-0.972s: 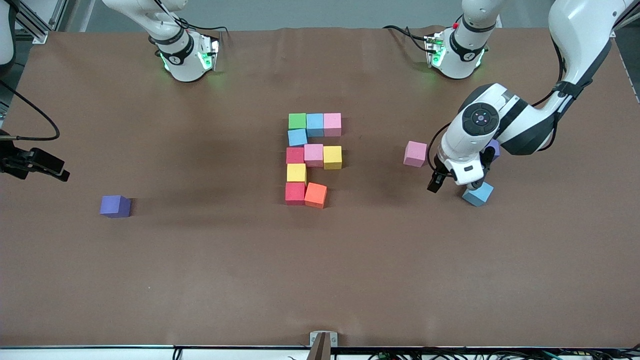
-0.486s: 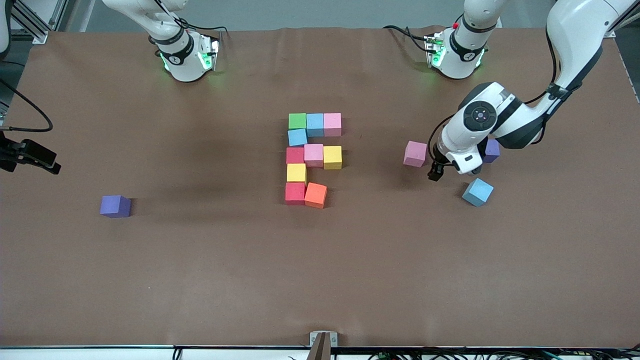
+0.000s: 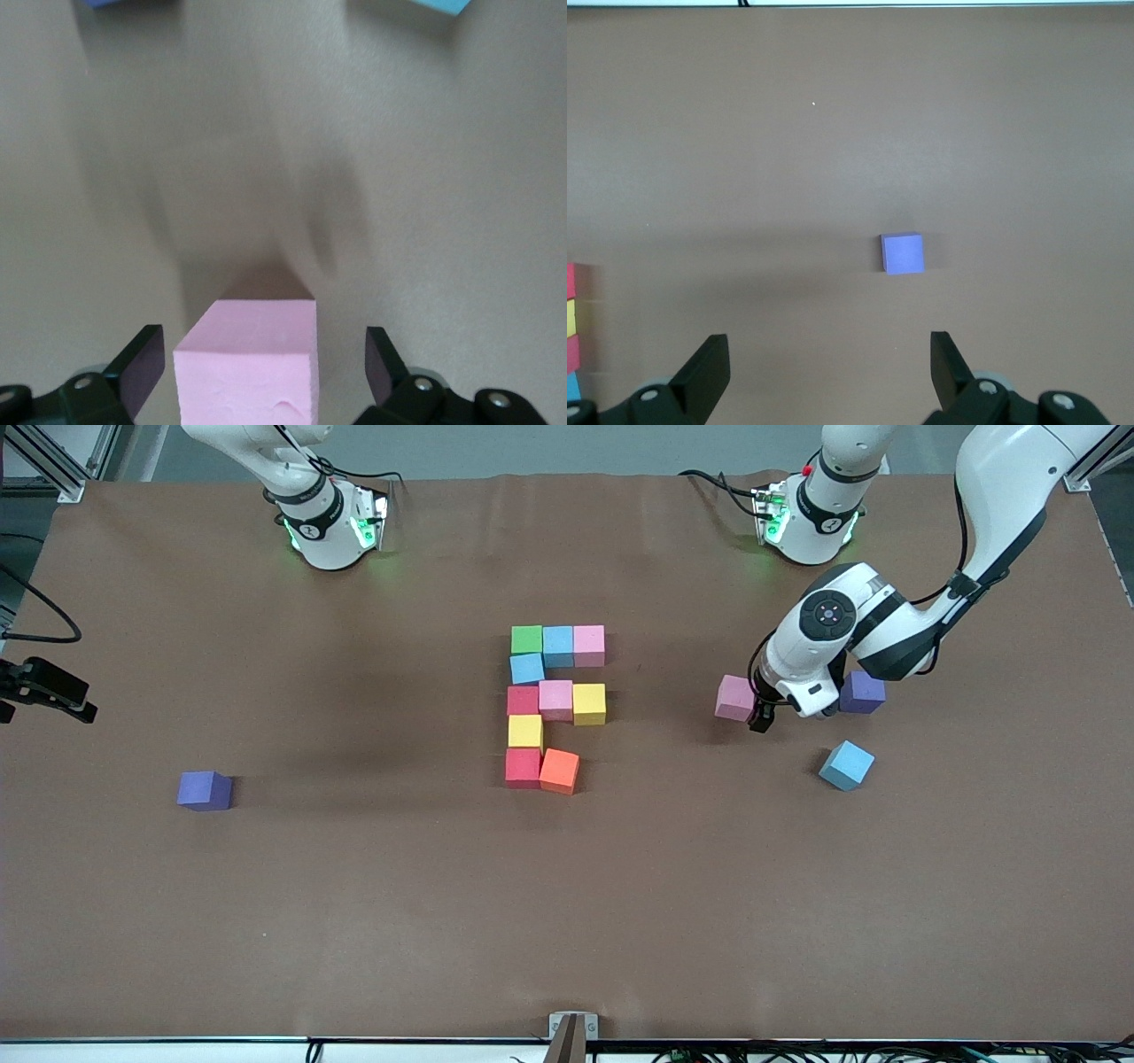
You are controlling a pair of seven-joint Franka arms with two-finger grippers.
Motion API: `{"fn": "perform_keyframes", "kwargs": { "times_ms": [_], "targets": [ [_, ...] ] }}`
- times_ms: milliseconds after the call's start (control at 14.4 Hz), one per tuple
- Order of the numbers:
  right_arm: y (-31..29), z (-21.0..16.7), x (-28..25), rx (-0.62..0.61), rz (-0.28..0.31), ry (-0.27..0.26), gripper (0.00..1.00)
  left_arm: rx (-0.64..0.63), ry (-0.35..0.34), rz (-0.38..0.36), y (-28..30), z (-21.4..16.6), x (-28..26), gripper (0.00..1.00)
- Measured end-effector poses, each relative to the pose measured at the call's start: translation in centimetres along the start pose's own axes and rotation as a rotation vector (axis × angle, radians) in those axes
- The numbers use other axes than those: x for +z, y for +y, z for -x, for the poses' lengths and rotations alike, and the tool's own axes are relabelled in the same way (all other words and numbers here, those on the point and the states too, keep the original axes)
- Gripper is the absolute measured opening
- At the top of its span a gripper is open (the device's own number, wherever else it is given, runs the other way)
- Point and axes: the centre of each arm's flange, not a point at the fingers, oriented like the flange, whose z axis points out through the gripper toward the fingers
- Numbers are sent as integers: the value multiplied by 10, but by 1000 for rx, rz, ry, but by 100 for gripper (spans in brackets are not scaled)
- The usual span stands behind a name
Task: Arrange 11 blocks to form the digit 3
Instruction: 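Carry the pink cube to the figure with the left gripper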
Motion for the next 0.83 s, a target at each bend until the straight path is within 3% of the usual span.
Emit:
{"fn": "perform_keyframes", "kwargs": {
  "times_ms": [278,625,833],
  "targets": [
    [-14,0,-2,43,-3,0,100,8,-8,2,-11,15,8,100],
    [-11,1,-2,-1,-2,-1,100,25,-21,-8,-17,21,14,96],
    [-9,1,-2,-1,-2,-2,100,34,-29,-5,-17,22,16,65]
  ]
}}
